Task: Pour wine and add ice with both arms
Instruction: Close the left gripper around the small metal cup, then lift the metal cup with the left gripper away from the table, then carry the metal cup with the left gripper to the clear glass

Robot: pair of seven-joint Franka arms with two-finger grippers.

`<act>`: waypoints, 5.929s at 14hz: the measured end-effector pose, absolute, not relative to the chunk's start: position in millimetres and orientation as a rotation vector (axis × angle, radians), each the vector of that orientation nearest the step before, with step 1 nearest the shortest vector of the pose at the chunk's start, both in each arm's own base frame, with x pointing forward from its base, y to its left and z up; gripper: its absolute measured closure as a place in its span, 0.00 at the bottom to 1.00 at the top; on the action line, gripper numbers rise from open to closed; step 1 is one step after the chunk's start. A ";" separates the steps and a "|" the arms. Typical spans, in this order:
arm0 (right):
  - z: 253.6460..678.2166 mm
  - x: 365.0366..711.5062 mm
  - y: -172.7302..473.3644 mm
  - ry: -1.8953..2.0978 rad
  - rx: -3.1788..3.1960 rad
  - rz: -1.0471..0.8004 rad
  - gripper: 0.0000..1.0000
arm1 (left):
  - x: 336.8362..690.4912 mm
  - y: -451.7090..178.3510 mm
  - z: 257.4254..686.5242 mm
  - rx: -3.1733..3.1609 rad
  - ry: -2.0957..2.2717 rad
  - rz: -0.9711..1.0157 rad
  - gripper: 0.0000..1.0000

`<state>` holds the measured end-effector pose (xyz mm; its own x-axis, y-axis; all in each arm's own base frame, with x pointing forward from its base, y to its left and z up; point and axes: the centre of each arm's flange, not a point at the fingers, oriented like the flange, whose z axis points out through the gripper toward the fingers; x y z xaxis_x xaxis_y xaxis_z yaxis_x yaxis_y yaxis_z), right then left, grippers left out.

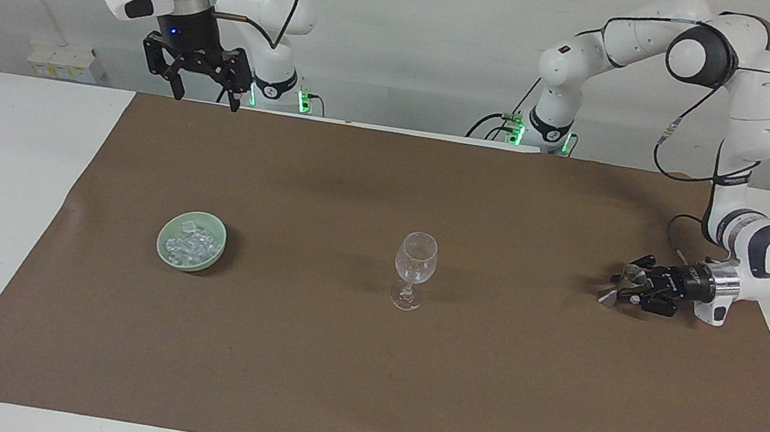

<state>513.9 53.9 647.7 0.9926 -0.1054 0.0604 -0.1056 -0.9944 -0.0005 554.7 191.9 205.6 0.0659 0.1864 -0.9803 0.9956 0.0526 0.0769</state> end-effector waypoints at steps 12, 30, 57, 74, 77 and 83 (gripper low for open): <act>647.7 513.9 53.9 -0.166 3.133 0.095 0.00 | 554.4 191.8 205.5 1.338 1.297 -1.010 0.78; 647.7 513.9 53.9 -0.166 3.133 0.095 0.00 | 578.5 184.8 229.1 1.319 1.277 -0.990 0.78; 647.7 513.9 53.9 -0.166 3.133 0.095 0.00 | 634.4 28.0 331.6 1.318 1.405 -0.874 0.78; 647.7 513.9 53.9 -0.166 3.133 0.095 0.00 | 583.5 -89.0 383.4 1.294 1.559 -0.651 0.78; 647.7 513.9 53.9 -0.166 3.133 0.095 0.00 | 574.5 -122.0 387.5 1.282 1.599 -0.580 0.78; 647.7 513.9 53.9 -0.166 3.133 0.095 0.00 | 558.8 -142.9 398.9 1.247 1.656 -0.465 0.78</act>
<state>513.9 53.9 647.7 0.9926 -0.1054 0.0604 -0.1056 -0.9944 -0.0005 558.8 -142.9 398.9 -0.0005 0.5122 -0.8589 0.8845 0.4009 0.2386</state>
